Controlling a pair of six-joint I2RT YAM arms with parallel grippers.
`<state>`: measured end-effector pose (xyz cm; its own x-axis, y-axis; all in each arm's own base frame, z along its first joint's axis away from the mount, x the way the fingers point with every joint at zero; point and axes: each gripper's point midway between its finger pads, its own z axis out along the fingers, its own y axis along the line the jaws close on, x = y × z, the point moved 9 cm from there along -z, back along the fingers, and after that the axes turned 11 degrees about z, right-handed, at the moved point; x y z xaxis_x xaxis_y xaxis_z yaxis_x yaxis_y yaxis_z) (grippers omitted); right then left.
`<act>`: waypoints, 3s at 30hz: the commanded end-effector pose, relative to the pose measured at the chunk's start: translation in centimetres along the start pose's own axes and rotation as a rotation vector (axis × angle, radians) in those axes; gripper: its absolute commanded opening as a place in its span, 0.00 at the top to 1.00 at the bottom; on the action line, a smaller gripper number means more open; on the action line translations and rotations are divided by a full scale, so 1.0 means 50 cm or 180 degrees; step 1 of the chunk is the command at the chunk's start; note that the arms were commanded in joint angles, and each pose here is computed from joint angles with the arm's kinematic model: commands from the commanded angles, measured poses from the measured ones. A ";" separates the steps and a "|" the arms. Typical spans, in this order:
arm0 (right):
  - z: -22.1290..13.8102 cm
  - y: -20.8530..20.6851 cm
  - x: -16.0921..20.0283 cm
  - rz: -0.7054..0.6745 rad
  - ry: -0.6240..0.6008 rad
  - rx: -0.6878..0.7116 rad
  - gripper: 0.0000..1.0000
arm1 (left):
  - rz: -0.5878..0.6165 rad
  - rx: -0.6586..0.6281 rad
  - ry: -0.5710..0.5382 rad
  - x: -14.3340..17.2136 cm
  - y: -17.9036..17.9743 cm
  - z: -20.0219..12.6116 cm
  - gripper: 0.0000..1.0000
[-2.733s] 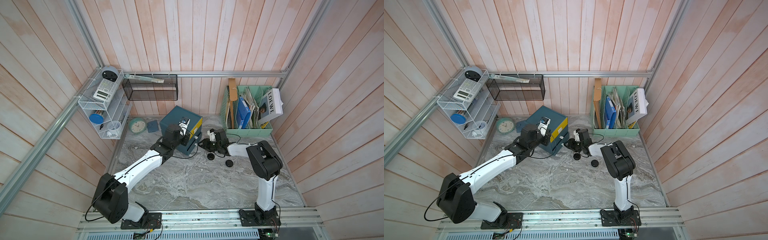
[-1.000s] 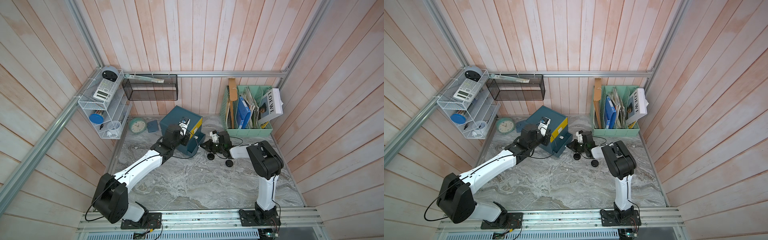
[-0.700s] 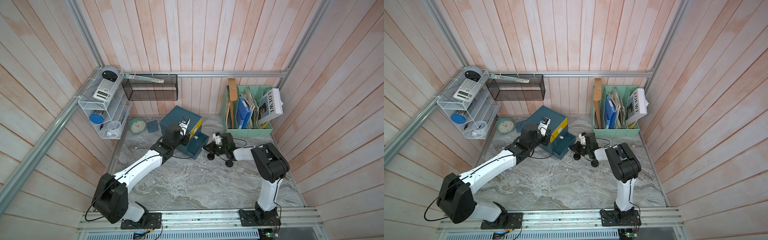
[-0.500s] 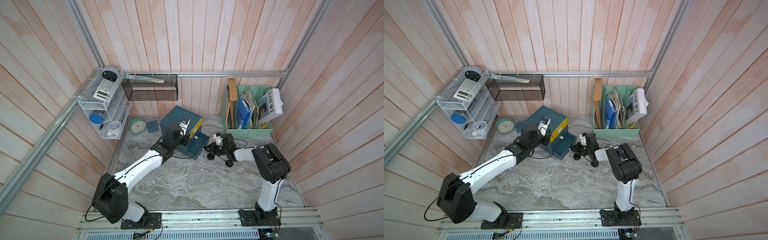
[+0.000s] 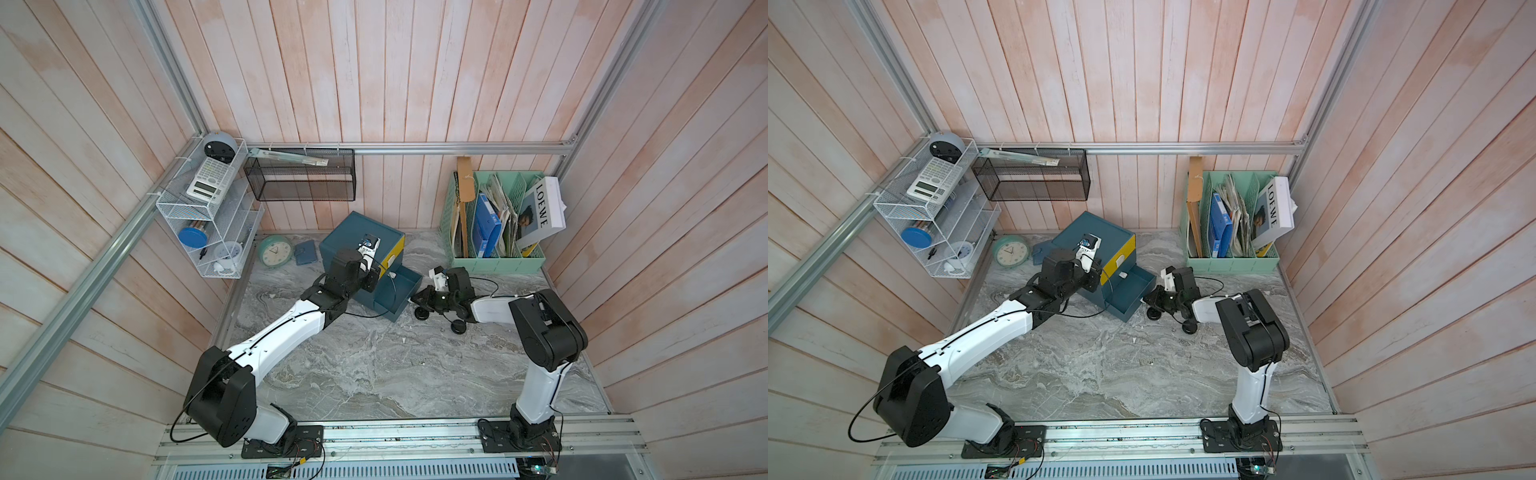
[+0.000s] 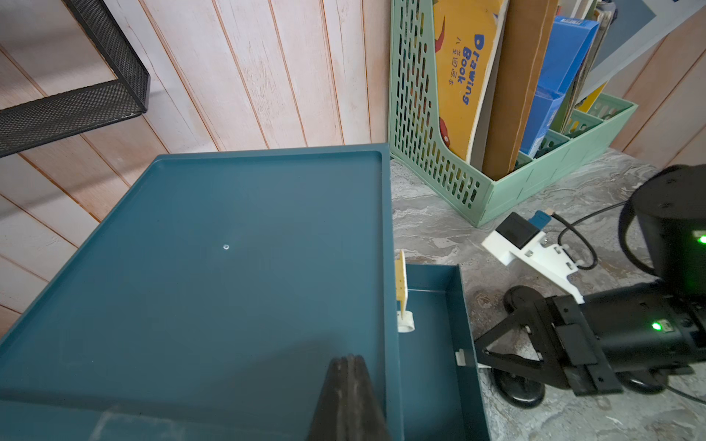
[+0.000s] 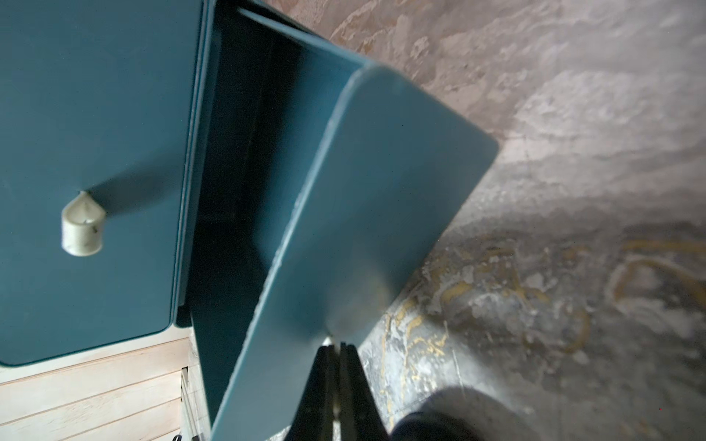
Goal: Put the bluetooth earphones in the drawer according to color
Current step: Open the drawer in the storage box, then pick up the Bluetooth earphone from the center of the board.
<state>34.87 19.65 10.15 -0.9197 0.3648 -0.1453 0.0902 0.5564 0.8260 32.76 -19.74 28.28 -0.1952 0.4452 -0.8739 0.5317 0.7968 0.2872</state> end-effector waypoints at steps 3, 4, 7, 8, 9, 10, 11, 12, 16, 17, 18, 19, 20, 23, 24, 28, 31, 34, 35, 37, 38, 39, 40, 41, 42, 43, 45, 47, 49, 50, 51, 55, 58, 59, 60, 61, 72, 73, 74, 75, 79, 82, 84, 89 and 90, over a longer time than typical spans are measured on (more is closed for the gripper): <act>-0.008 -0.043 0.037 0.0147 0.0241 0.0310 1.00 | -0.0008 0.0077 0.0109 0.011 -0.009 -0.007 1.00; -0.009 -0.043 0.036 0.0143 0.0236 0.0310 1.00 | -0.0007 0.0075 0.0115 0.012 -0.009 -0.007 1.00; -0.009 -0.038 0.033 0.0133 0.0234 0.0289 1.00 | -0.0006 0.0078 0.0117 0.012 -0.009 -0.006 1.00; -0.008 -0.035 0.033 0.0122 0.0237 0.0278 1.00 | -0.0007 0.0073 0.0115 0.012 -0.009 -0.007 1.00; -0.009 -0.033 0.031 0.0120 0.0230 0.0270 1.00 | -0.0007 0.0072 0.0109 0.011 -0.009 -0.008 1.00; -0.010 -0.031 0.031 0.0113 0.0232 0.0259 1.00 | -0.0007 0.0064 0.0113 0.011 -0.008 -0.007 1.00; -0.011 -0.028 0.030 0.0100 0.0230 0.0245 1.00 | -0.0014 0.0058 0.0114 0.011 -0.008 -0.007 1.00; -0.012 -0.025 0.029 0.0086 0.0225 0.0227 0.98 | -0.0017 0.0057 0.0107 0.010 -0.008 -0.008 1.00; -0.019 -0.013 0.026 0.0029 0.0198 0.0172 0.84 | -0.0030 0.0087 0.0024 0.006 -0.009 -0.015 1.00; -0.022 -0.008 0.025 0.0003 0.0186 0.0164 0.80 | -0.0036 0.0080 0.0007 0.005 -0.008 -0.017 1.00; -0.025 -0.003 0.025 -0.0030 0.0173 0.0159 0.77 | -0.0055 0.0050 -0.0023 0.002 -0.005 -0.020 1.00; -0.029 0.001 0.024 -0.0057 0.0163 0.0161 0.74 | -0.0081 0.0016 -0.0058 0.000 -0.003 -0.024 1.00; -0.033 0.005 0.024 -0.0083 0.0149 0.0175 0.73 | -0.0094 0.0004 -0.0127 -0.004 -0.002 -0.030 1.00; -0.048 0.017 0.019 -0.0194 0.0104 0.0258 0.70 | -0.0110 0.0015 -0.0348 -0.013 -0.001 -0.050 1.00; -0.054 0.021 0.017 -0.0239 0.0078 0.0295 0.68 | -0.0114 0.0022 -0.0413 -0.017 0.000 -0.056 1.00; -0.070 0.033 0.012 -0.0380 0.0022 0.0429 0.67 | -0.0107 0.0103 -0.0554 -0.029 -0.003 -0.073 0.94; -0.082 0.036 0.009 -0.0452 -0.0018 0.0521 0.63 | -0.0025 0.0427 -0.0786 -0.037 -0.021 -0.095 0.88; -0.096 0.041 0.006 -0.0576 -0.0057 0.0678 0.59 | 0.0034 0.0710 -0.1072 -0.043 -0.040 -0.120 0.77; -0.102 0.041 0.005 -0.0612 -0.0073 0.0770 0.58 | 0.0057 0.0775 -0.1125 -0.045 -0.046 -0.125 0.72; -0.115 0.047 0.001 -0.0700 -0.0126 0.0910 0.53 | 0.0103 0.0892 -0.1149 -0.047 -0.054 -0.131 0.63; -0.122 0.049 0.000 -0.0739 -0.0146 0.0991 0.51 | 0.0149 0.0959 -0.1148 -0.048 -0.059 -0.132 0.58; -0.129 0.053 -0.004 -0.0777 -0.0174 0.1050 0.50 | 0.0183 0.1010 -0.1155 -0.048 -0.064 -0.134 0.47; -0.134 0.054 -0.006 -0.0792 -0.0193 0.1111 0.48 | 0.0203 0.1040 -0.1158 -0.047 -0.068 -0.135 0.35; -0.140 0.055 -0.007 -0.0810 -0.0205 0.1173 0.47 | 0.0228 0.1067 -0.1167 -0.046 -0.073 -0.137 0.25; -0.145 0.054 -0.008 -0.0829 -0.0218 0.1240 0.46 | 0.0263 0.1098 -0.1178 -0.045 -0.078 -0.139 0.20; -0.149 0.053 -0.009 -0.0839 -0.0227 0.1309 0.46 | 0.0301 0.1125 -0.1187 -0.045 -0.082 -0.141 0.17; -0.158 0.051 -0.011 -0.0861 -0.0258 0.1475 0.44 | 0.0379 0.1176 -0.1184 -0.042 -0.091 -0.143 0.14; -0.163 0.048 -0.014 -0.0898 -0.0269 0.1612 0.43 | 0.0458 0.1267 -0.1159 -0.039 -0.101 -0.145 0.13; -0.166 0.046 -0.018 -0.0919 -0.0268 0.1731 0.42 | 0.0496 0.1387 -0.1120 -0.036 -0.113 -0.143 0.09; -0.166 0.046 -0.019 -0.0931 -0.0254 0.1784 0.39 | 0.0520 0.1479 -0.1088 -0.033 -0.121 -0.141 0.05; -0.166 0.045 -0.022 -0.0933 -0.0248 0.1839 0.36 | 0.0549 0.1549 -0.1035 -0.030 -0.130 -0.138 0.02; -0.163 0.045 -0.033 -0.0974 -0.0145 0.2071 0.31 | 0.0737 0.1613 -0.0816 -0.017 -0.164 -0.124 0.00; -0.151 0.036 -0.043 -0.0985 0.0029 0.2236 0.31 | 0.0803 0.1670 -0.0784 -0.013 -0.184 -0.122 0.00; -0.145 0.033 -0.044 -0.0988 0.0064 0.2268 0.31 | 0.0828 0.1692 -0.0764 -0.011 -0.190 -0.121 0.00; -0.140 0.028 -0.046 -0.0972 0.0085 0.2289 0.30 | 0.0848 0.1704 -0.0749 -0.010 -0.194 -0.121 0.00; -0.136 0.024 -0.046 -0.0965 0.0107 0.2304 0.30 | 0.0866 0.1710 -0.0737 -0.009 -0.197 -0.120 0.00; -0.105 -0.006 -0.070 -0.0870 0.0125 0.2337 0.30 | 0.1005 0.1940 -0.0664 0.009 -0.237 -0.115 0.00; -0.102 -0.009 -0.072 -0.0854 0.0139 0.2339 0.30 | 0.1009 0.1956 -0.0652 0.012 -0.240 -0.113 0.00; -0.098 -0.010 -0.074 -0.0848 0.0146 0.2336 0.30 | 0.1014 0.1978 -0.0631 0.014 -0.245 -0.111 0.00; -0.095 -0.012 -0.076 -0.0835 0.0151 0.2340 0.30 | 0.1024 0.2002 -0.0602 0.016 -0.250 -0.109 0.00; -0.084 -0.021 -0.079 -0.0808 0.0148 0.2345 0.31 | 0.1074 0.2035 -0.0565 0.020 -0.258 -0.108 0.00; -0.076 -0.021 -0.085 -0.0781 0.0152 0.2356 0.32 | 0.1073 0.2046 -0.0580 0.020 -0.259 -0.109 0.00; -0.073 -0.021 -0.091 -0.0766 0.0137 0.2357 0.32 | 0.1075 0.2049 -0.0549 0.023 -0.260 -0.106 0.00; -0.065 -0.018 -0.100 -0.0757 0.0126 0.2385 0.35 | 0.1090 0.2049 -0.0496 0.024 -0.261 -0.103 0.00; -0.063 -0.019 -0.101 -0.0743 0.0144 0.2402 0.36 | 0.1096 0.2048 -0.0487 0.024 -0.261 -0.103 0.00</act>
<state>37.77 14.99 12.10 -0.9578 0.1447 -0.2482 0.0954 0.9751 0.2002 21.16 -27.09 24.61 0.1383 0.5311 -0.8359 0.9332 0.2129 0.2897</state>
